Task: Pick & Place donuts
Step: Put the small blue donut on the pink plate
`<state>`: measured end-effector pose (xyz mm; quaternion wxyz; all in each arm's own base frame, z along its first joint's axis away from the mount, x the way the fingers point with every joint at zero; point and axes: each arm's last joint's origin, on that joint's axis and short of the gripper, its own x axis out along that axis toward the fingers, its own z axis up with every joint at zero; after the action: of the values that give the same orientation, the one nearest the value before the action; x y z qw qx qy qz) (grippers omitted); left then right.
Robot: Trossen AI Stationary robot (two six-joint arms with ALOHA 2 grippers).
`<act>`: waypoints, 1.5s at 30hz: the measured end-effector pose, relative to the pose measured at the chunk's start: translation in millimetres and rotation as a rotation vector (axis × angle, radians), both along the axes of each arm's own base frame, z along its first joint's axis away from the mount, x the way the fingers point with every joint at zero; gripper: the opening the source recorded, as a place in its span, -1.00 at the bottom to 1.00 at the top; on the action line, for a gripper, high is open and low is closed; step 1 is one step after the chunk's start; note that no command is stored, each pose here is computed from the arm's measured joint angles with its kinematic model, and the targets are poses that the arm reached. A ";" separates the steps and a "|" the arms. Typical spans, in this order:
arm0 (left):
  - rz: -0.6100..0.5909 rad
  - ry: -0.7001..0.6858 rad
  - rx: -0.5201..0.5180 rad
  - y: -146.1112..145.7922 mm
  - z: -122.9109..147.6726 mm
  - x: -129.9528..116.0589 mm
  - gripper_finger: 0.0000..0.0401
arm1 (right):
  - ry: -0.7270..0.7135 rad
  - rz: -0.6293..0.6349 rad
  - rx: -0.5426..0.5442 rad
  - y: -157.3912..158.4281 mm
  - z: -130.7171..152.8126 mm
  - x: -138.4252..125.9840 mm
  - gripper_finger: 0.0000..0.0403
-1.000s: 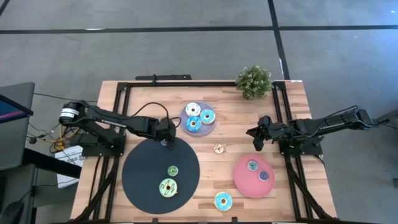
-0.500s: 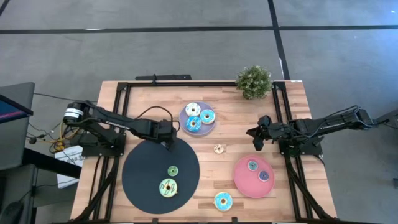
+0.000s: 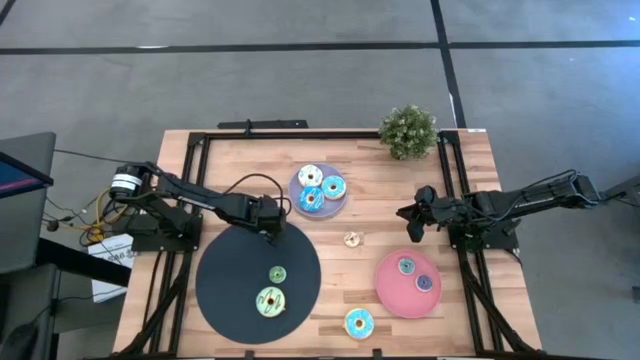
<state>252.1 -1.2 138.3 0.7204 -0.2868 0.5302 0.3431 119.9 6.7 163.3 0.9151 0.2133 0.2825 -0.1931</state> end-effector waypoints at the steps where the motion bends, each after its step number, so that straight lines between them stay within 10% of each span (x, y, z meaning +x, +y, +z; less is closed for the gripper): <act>1: 0.000 -0.002 -0.001 -0.1 0.6 -0.4 0.45 | 0.000 0.000 0.000 0.0 0.0 0.0 -0.82; 32: -0.034 -0.147 0.079 1.5 39.8 15.0 0.11 | 0.000 0.000 0.001 0.0 0.0 0.0 -0.82; 41: -0.452 -0.678 0.308 -3.6 101.5 79.7 0.11 | 0.000 0.001 -0.001 0.0 0.0 0.0 -0.81; 45: -0.622 -0.703 0.362 -15.1 110.9 115.9 0.11 | -0.001 0.003 -0.005 0.0 0.2 0.1 -0.81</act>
<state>368.0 -16.3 249.3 0.9618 -0.0840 0.2477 0.0814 120.0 6.7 163.5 0.9161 0.2104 0.2819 -0.1923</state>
